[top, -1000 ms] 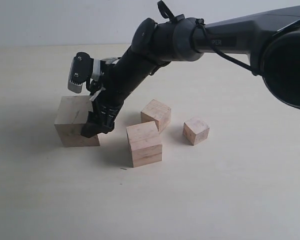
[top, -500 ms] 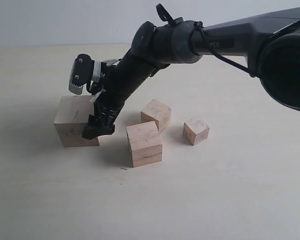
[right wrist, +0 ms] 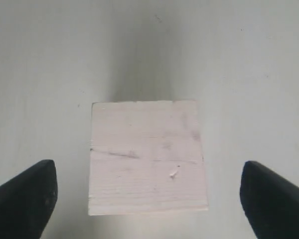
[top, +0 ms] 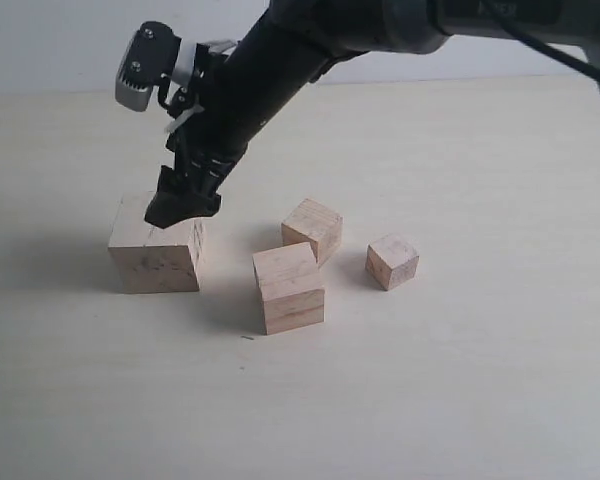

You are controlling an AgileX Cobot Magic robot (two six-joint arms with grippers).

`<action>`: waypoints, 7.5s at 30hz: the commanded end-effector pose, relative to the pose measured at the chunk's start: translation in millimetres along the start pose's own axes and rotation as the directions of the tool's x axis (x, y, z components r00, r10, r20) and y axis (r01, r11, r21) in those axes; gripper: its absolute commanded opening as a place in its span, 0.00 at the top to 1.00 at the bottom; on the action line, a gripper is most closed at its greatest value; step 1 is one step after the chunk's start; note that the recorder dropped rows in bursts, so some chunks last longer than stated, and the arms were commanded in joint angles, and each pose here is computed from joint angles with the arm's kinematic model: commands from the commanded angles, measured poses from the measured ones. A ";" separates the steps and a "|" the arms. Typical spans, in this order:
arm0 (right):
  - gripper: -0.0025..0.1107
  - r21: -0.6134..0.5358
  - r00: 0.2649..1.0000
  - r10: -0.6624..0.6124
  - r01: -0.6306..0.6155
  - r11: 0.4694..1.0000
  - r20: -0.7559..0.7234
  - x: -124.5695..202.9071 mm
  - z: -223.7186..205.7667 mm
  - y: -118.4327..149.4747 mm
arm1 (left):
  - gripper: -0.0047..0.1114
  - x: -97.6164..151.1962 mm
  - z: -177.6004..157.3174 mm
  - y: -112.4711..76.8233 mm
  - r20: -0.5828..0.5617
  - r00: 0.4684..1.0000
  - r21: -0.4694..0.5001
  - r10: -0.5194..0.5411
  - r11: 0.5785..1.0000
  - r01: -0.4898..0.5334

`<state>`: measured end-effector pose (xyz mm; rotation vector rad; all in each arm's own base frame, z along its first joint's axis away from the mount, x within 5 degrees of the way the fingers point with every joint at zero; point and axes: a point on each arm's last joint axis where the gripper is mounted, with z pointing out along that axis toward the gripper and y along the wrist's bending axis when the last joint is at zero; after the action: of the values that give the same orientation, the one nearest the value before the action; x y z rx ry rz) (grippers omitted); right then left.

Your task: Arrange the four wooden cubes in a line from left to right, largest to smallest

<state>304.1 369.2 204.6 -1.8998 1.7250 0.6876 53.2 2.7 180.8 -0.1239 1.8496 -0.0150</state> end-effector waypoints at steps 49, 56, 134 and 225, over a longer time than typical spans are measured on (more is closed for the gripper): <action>0.24 0.425 0.311 0.908 -0.808 0.408 -0.281 38.9 -28.3 16.4 | 0.96 -0.3 -0.1 -0.3 0.015 1.000 0.006 -0.001 1.000 0.001; 0.24 0.401 0.340 0.910 -0.819 0.411 -0.238 24.7 -56.6 26.4 | 0.96 -0.3 -0.1 -0.3 0.015 1.000 0.006 -0.001 1.000 0.001; 0.98 0.162 0.868 0.169 -0.104 0.981 -0.467 56.1 -4.9 10.0 | 0.96 -0.3 -0.1 -0.3 0.015 1.000 0.006 -0.001 1.000 0.001; 0.64 0.039 0.823 0.143 -0.145 0.989 -0.549 49.2 -9.4 -9.0 | 0.96 -0.3 -0.1 -0.3 0.015 1.000 0.006 -0.001 1.000 0.001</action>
<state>317.7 330.6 181.0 -2.1295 2.2135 0.1804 53.2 2.7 180.8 -0.1239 1.8496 -0.0150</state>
